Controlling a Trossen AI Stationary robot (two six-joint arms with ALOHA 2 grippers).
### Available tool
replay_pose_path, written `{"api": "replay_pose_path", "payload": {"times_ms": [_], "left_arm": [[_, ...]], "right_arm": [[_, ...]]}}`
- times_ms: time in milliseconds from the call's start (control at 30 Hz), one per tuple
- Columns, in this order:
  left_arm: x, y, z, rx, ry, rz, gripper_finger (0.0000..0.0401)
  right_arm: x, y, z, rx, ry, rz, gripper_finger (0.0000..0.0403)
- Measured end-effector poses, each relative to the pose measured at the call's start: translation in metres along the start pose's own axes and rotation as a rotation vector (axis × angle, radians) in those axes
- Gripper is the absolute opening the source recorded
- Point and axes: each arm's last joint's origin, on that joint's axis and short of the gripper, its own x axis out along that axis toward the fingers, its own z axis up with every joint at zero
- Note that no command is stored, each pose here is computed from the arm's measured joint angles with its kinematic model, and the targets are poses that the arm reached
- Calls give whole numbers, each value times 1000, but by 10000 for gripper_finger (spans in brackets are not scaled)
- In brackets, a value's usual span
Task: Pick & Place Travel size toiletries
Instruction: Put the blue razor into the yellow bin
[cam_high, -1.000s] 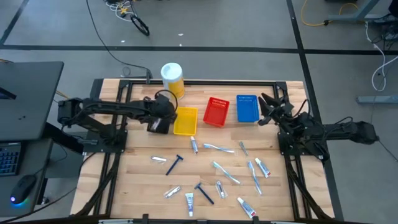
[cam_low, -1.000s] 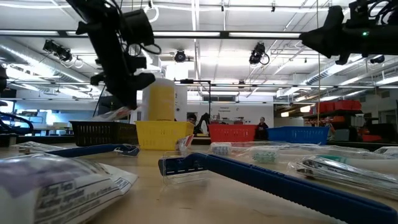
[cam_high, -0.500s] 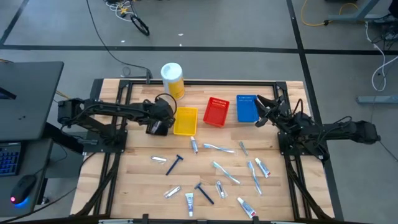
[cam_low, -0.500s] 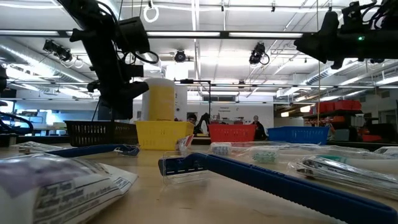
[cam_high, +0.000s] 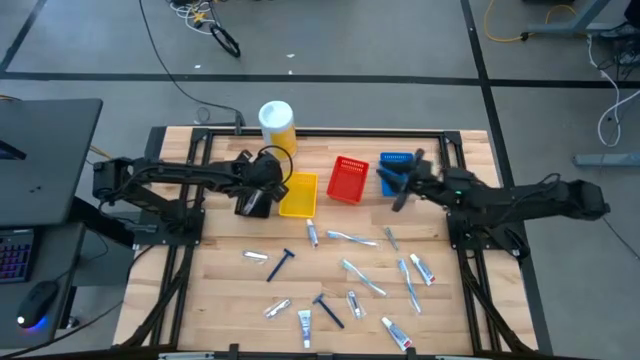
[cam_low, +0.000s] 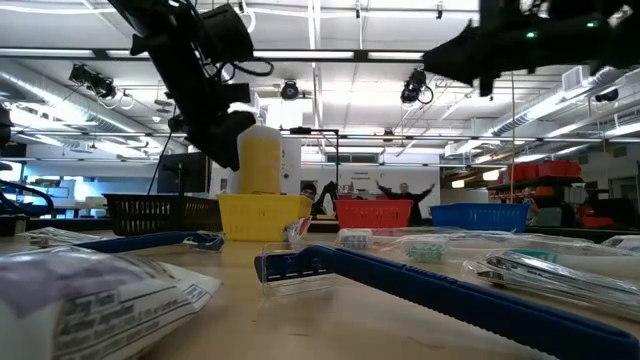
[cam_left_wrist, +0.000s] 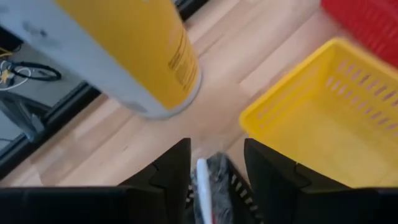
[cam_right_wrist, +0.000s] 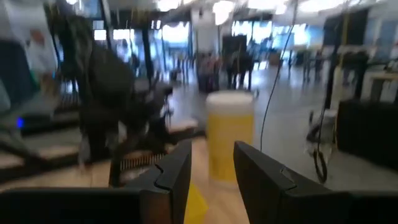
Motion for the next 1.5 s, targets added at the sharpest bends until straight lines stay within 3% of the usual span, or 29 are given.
{"api": "replay_pose_path", "payload": {"times_ms": [233,500,1033,1500], "left_arm": [[-9,-10,5,1,-22,-51,147],[-20,-26,-2,-6,12,-194,136],[-62,-72,-28,-48,-6,-399,127],[-89,-92,-65,-140,40,-477,126]], "right_arm": [[39,9,-16,-55,198,-5,130],[62,14,-34,-79,286,-11,130],[68,-7,-33,-140,283,-87,130],[74,-31,-18,-101,132,-187,130]]}}
